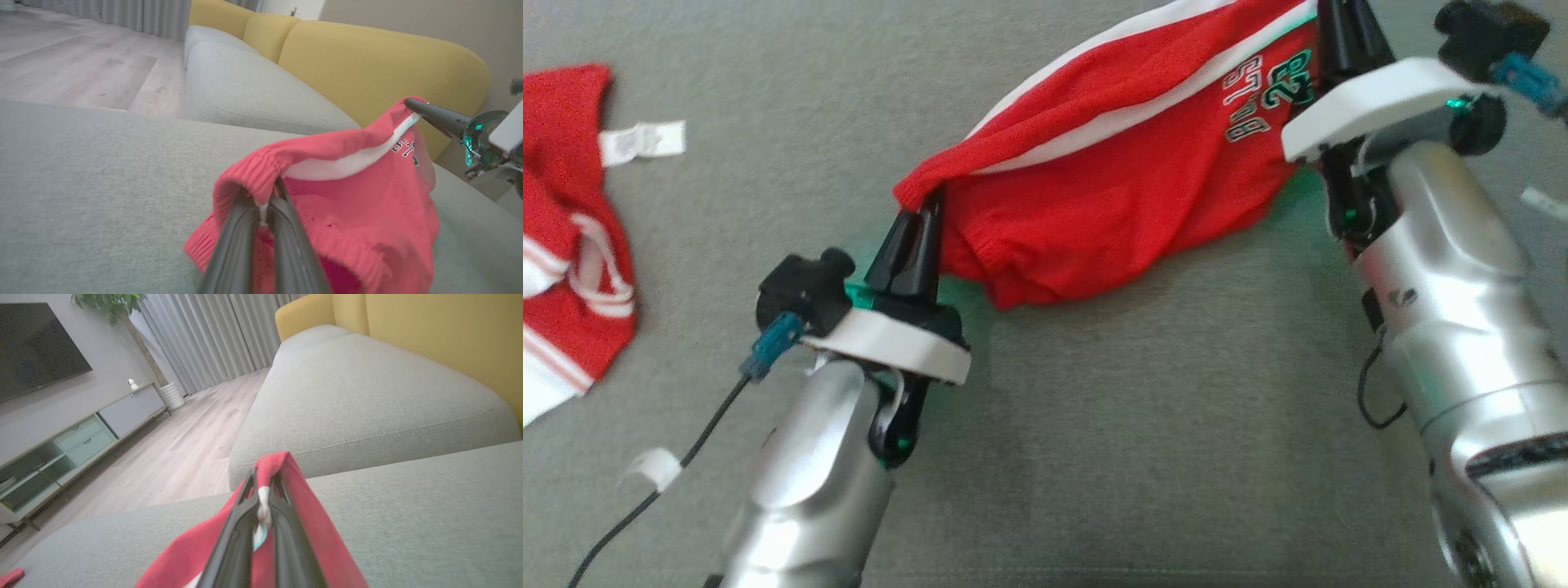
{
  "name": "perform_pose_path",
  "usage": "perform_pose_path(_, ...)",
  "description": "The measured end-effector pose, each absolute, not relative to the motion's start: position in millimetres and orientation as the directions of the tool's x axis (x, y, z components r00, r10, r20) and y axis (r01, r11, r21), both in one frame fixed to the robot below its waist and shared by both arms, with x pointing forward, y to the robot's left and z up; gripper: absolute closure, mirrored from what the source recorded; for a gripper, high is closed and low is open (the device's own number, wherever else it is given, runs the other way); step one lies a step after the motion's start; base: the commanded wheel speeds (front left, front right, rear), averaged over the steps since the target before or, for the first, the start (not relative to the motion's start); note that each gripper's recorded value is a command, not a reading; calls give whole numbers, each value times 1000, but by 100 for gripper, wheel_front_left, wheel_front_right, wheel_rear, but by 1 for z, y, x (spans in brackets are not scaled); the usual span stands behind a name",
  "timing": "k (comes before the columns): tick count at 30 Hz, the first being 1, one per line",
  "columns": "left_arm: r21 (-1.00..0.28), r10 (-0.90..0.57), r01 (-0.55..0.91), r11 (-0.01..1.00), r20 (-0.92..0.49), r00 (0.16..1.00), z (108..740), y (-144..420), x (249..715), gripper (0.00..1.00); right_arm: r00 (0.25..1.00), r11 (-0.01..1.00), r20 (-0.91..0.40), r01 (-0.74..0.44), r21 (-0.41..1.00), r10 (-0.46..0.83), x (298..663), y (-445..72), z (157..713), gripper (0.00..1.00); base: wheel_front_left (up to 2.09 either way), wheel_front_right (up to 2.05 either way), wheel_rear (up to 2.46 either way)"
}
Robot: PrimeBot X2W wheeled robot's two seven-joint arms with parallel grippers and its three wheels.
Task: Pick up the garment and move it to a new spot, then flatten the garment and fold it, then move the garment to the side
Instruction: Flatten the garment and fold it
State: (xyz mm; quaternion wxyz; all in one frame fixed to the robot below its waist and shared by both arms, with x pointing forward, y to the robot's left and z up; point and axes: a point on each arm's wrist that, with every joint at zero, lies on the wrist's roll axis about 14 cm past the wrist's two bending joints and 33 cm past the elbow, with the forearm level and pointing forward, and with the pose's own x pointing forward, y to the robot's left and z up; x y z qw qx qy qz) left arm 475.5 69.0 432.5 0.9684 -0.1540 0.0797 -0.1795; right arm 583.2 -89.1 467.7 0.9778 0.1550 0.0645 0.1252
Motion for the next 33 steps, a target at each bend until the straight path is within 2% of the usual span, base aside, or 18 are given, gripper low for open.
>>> perform_pose_path(1, -338, -358, 305, 890, -104, 928, 431, 73, 477, 100, 957, 922, -100, -232, 309, 274, 587, -85, 463, 93, 0, 0, 0)
perform_pose_path(2, -344, -346, 291, 893, -110, 932, 429, 76, 479, 100, 953, 923, -111, -238, 303, 282, 592, -80, 459, 78, 0, 0, 0)
perform_pose_path(3, -337, -338, 282, 898, -117, 934, 428, 81, 481, 100, 948, 924, -120, -251, 290, 295, 595, -75, 456, 67, 0, 0, 0)
perform_pose_path(4, -334, -324, 270, 903, -119, 938, 427, 86, 484, 76, 944, 924, -129, -259, 282, 304, 598, -70, 452, 42, 0, 0, 0)
perform_pose_path(5, -333, -312, 258, 907, -119, 943, 427, 90, 487, 76, 942, 923, -139, -258, 284, 306, 601, -67, 447, 42, 0, 0, 0)
perform_pose_path(6, -329, -301, 248, 911, -121, 946, 426, 95, 489, 46, 940, 924, -147, -258, 283, 308, 604, -65, 444, 0, 0, 0, 0)
perform_pose_path(7, -326, -290, 237, 915, -126, 949, 425, 99, 491, 0, 939, 924, -153, -257, 284, 309, 606, -63, 440, 0, 0, 0, 0)
perform_pose_path(9, -322, -276, 219, 921, -145, 950, 418, 105, 492, 0, 943, 924, -156, -239, 297, 294, 612, -65, 435, 0, 0, 0, 0)
perform_pose_path(15, -333, -258, 192, 923, -166, 952, 411, 110, 489, 0, 939, 954, -198, -251, 162, 280, 610, -84, 420, 0, 0, 0, 0)
perform_pose_path(20, -335, -242, 165, 928, -205, 948, 398, 114, 471, 0, 890, 965, -374, -252, 72, 261, 572, -104, 365, 0, 0, 0, 0)
perform_pose_path(25, -327, -220, 138, 935, -229, 948, 391, 121, 454, 0, 857, 963, -446, -263, 52, 258, 566, -104, 359, 0, 0, 0, 0)
perform_pose_path(26, -323, -216, 136, 936, -226, 950, 392, 122, 453, 0, 850, 961, -457, -272, 47, 262, 563, -102, 359, 5, 0, 0, 0)
perform_pose_path(27, -318, -214, 137, 938, -223, 951, 394, 123, 451, 0, 845, 959, -462, -282, 40, 268, 561, -101, 359, 64, 0, 0, 0)
perform_pose_path(28, -311, -211, 136, 941, -220, 953, 396, 124, 449, 0, 841, 957, -467, -286, 40, 272, 558, -99, 359, 100, 0, 0, 0)
perform_pose_path(33, -279, -184, 123, 953, -208, 961, 405, 129, 435, 0, 853, 962, -447, -253, 102, 271, 532, -97, 363, 100, 0, 0, 0)
